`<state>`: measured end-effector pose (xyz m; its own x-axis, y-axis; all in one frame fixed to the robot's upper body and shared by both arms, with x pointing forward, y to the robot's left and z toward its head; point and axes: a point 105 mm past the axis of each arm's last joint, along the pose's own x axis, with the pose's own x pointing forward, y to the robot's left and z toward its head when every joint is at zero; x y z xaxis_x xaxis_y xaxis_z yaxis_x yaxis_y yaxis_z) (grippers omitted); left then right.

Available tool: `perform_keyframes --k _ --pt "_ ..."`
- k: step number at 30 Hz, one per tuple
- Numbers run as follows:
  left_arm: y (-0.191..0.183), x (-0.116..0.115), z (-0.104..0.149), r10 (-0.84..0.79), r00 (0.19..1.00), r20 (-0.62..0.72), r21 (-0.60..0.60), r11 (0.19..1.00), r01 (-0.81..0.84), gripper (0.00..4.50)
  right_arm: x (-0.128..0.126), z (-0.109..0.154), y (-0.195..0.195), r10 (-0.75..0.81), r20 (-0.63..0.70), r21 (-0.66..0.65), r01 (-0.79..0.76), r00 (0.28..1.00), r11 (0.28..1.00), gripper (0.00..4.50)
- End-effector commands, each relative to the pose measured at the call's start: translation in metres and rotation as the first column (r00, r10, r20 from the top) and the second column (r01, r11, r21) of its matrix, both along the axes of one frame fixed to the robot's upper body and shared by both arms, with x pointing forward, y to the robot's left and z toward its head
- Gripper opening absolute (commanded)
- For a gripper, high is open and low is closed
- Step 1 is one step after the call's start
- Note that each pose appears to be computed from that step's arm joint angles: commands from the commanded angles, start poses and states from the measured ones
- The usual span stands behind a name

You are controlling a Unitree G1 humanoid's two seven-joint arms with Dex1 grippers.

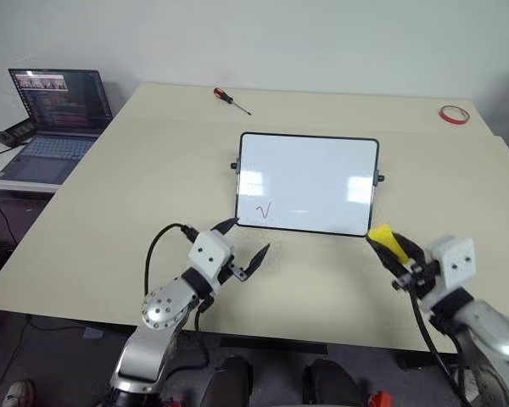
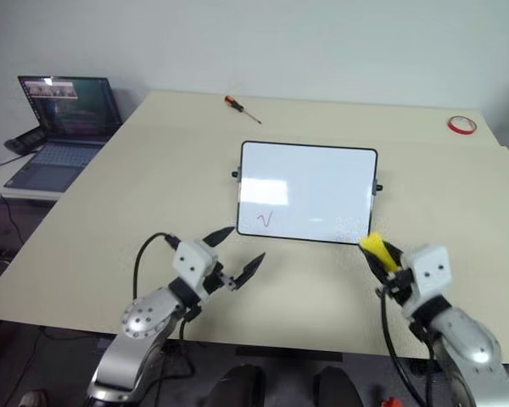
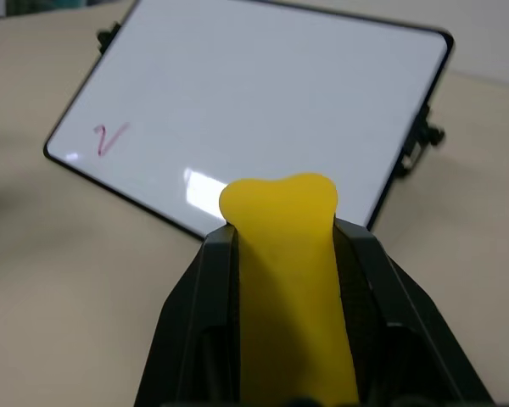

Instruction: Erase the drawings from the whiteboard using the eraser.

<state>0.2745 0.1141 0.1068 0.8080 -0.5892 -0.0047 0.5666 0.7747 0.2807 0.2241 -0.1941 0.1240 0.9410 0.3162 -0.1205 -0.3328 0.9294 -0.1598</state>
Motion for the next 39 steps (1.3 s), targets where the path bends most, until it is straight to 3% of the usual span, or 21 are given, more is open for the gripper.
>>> perform_keyframes --k 1,4,12,19,22,27,34,39 --pt "0.005 -0.004 0.017 0.026 0.998 0.056 -0.019 1.0 -0.025 4.5 -0.013 0.008 -0.001 0.025 0.031 -0.016 -0.025 0.999 1.0 1.18" --pt "0.009 -0.003 0.014 0.07 0.996 0.046 -0.027 0.997 -0.069 4.5 -0.02 -0.004 0.002 0.066 0.0 -0.037 -0.066 0.998 0.997 1.18" --pt "0.025 0.004 0.017 0.174 0.982 0.075 -0.014 0.985 -0.174 4.5 -0.004 -0.009 -0.007 0.069 0.022 -0.037 -0.068 0.997 0.997 1.18" --pt "0.03 0.004 0.011 0.236 0.971 0.034 -0.032 0.971 -0.235 4.5 0.029 0.003 0.003 0.147 0.113 -0.054 -0.141 0.983 0.988 1.18" --pt "0.026 0.005 0.011 0.224 0.974 0.032 -0.036 0.974 -0.223 4.5 0.05 0.011 0.021 0.215 0.159 -0.072 -0.206 0.964 0.976 1.18" --pt "0.024 0.007 0.009 0.219 0.975 0.017 -0.04 0.975 -0.219 4.5 0.104 0.034 0.081 0.337 0.271 -0.097 -0.323 0.902 0.942 1.18" --pt "0.028 0.004 0.009 0.236 0.971 0.021 -0.014 0.972 -0.236 4.5 0.132 0.045 0.152 0.465 0.34 -0.099 -0.461 0.817 0.882 1.18" --pt "0.03 -0.002 0.0 0.266 0.964 -0.031 -0.037 0.963 -0.267 4.5 0.142 0.036 0.182 0.512 0.333 -0.147 -0.493 0.791 0.857 1.18"
